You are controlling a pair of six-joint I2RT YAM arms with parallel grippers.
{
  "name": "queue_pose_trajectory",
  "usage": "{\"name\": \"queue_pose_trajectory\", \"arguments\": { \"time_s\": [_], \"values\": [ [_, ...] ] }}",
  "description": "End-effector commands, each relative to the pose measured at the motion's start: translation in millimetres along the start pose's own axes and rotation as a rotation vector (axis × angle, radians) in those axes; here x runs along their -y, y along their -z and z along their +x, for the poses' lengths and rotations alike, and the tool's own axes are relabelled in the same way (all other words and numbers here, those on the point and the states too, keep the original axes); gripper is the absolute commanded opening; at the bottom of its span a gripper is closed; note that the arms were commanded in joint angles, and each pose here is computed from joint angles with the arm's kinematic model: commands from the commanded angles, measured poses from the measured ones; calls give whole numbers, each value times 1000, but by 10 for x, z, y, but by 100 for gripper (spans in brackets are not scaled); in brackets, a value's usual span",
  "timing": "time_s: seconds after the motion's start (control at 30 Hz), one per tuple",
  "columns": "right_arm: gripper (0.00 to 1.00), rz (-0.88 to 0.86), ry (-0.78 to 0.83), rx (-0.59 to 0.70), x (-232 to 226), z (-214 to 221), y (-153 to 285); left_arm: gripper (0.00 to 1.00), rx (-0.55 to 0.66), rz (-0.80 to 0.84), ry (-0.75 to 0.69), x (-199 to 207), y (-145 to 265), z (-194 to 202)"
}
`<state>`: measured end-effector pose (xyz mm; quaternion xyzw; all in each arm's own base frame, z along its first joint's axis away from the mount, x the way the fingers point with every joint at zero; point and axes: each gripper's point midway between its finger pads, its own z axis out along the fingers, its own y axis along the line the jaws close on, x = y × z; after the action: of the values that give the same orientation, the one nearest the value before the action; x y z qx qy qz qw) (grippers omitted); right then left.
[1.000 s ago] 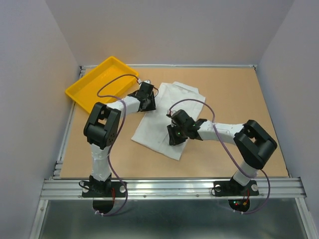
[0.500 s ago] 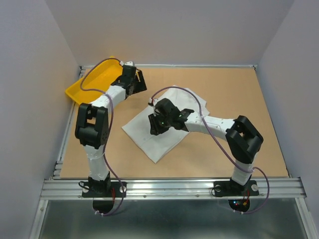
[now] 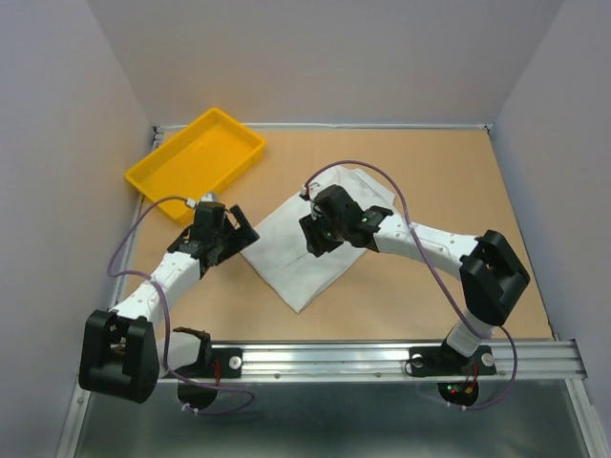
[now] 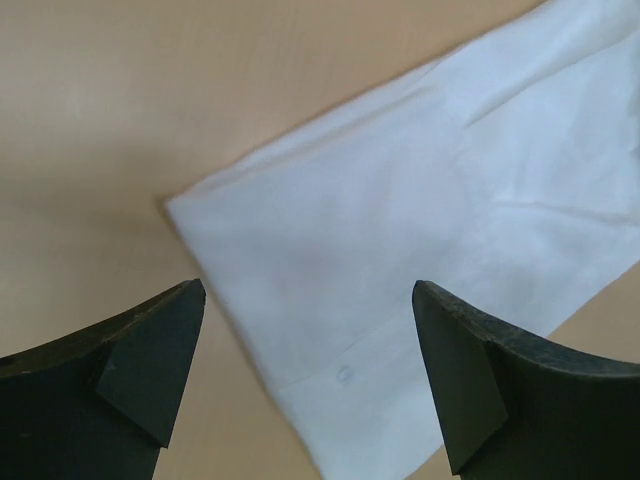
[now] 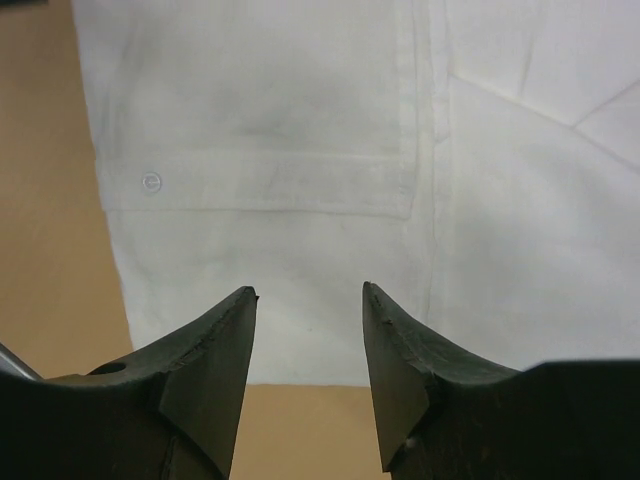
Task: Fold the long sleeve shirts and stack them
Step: Fold the shirt
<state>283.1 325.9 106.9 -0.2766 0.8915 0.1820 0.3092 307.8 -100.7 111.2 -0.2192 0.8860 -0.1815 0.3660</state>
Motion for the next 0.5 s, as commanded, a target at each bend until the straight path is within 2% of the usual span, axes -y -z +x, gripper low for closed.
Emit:
{"name": "queue_pose_trajectory", "arguments": {
  "time_s": [0.0,0.3,0.47],
  "values": [
    [53,26,47,3,48,-19,-2,92,-178,-28,98,-288,-13,655],
    [55,3,72,0,6,-20,-11,70,-299,-21,106,-399,-169,1014],
    [55,-26,86,-3,-41,-3,16,57,-318,-4,101,-381,-245,1054]
  ]
}}
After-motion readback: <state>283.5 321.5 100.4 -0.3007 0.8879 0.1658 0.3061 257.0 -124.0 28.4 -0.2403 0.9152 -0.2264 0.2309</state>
